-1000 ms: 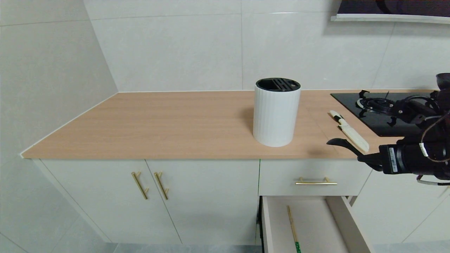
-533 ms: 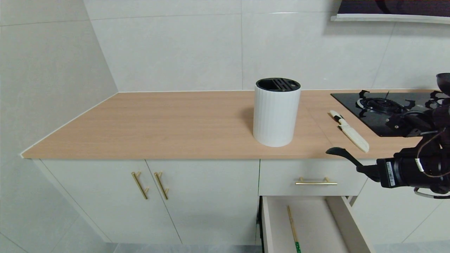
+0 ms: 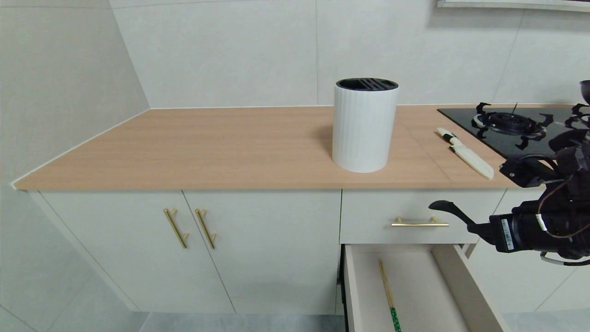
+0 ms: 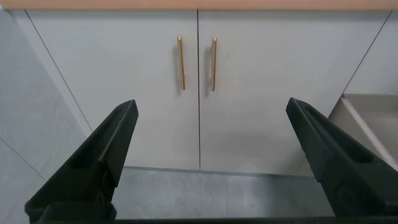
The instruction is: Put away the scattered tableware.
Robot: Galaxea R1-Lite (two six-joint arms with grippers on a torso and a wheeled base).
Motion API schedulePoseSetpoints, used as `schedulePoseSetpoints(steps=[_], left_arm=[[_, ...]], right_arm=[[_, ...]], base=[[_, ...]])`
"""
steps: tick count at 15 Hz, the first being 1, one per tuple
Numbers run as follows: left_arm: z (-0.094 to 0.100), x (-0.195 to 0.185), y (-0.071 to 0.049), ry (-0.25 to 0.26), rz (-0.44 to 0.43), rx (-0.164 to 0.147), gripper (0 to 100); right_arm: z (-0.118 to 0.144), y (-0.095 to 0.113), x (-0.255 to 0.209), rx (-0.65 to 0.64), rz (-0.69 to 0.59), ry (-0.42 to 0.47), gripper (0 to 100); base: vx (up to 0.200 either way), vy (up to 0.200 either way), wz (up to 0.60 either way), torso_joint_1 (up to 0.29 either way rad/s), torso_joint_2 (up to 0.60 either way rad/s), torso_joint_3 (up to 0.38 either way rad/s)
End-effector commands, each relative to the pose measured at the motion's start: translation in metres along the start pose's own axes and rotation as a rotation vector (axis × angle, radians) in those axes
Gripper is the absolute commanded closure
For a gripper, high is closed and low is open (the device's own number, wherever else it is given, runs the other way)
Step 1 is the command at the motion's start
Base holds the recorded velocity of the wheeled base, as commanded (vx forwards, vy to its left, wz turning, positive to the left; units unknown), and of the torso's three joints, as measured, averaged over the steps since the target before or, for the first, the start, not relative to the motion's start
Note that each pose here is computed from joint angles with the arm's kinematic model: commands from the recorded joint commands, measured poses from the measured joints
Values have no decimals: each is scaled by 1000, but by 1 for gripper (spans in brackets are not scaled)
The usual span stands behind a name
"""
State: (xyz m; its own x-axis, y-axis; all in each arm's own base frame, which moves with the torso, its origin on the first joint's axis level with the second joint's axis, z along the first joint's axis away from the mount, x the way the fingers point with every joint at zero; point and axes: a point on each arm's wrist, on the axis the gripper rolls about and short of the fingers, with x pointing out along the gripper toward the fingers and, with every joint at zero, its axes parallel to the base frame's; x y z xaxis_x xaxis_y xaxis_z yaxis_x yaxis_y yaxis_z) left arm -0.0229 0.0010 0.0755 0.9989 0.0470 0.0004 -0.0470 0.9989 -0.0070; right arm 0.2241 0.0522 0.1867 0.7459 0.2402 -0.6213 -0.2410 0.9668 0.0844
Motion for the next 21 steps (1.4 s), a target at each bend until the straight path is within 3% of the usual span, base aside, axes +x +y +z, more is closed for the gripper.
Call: schedulePoseSetpoints(steps=[1, 14, 21], left_arm=[[0, 0, 0, 0, 1, -1, 0], [0, 0, 0, 0, 1, -1, 0], [0, 0, 0, 0, 1, -1, 0]], right_arm=[[-1, 0, 2, 0, 0, 7, 100], [-5, -1, 16, 1, -1, 42, 100], [-12, -3, 42, -11, -2, 96, 100]], base=[[0, 0, 0, -198, 476, 286], [0, 0, 0, -140, 446, 306], [0, 0, 0, -14, 51, 30]])
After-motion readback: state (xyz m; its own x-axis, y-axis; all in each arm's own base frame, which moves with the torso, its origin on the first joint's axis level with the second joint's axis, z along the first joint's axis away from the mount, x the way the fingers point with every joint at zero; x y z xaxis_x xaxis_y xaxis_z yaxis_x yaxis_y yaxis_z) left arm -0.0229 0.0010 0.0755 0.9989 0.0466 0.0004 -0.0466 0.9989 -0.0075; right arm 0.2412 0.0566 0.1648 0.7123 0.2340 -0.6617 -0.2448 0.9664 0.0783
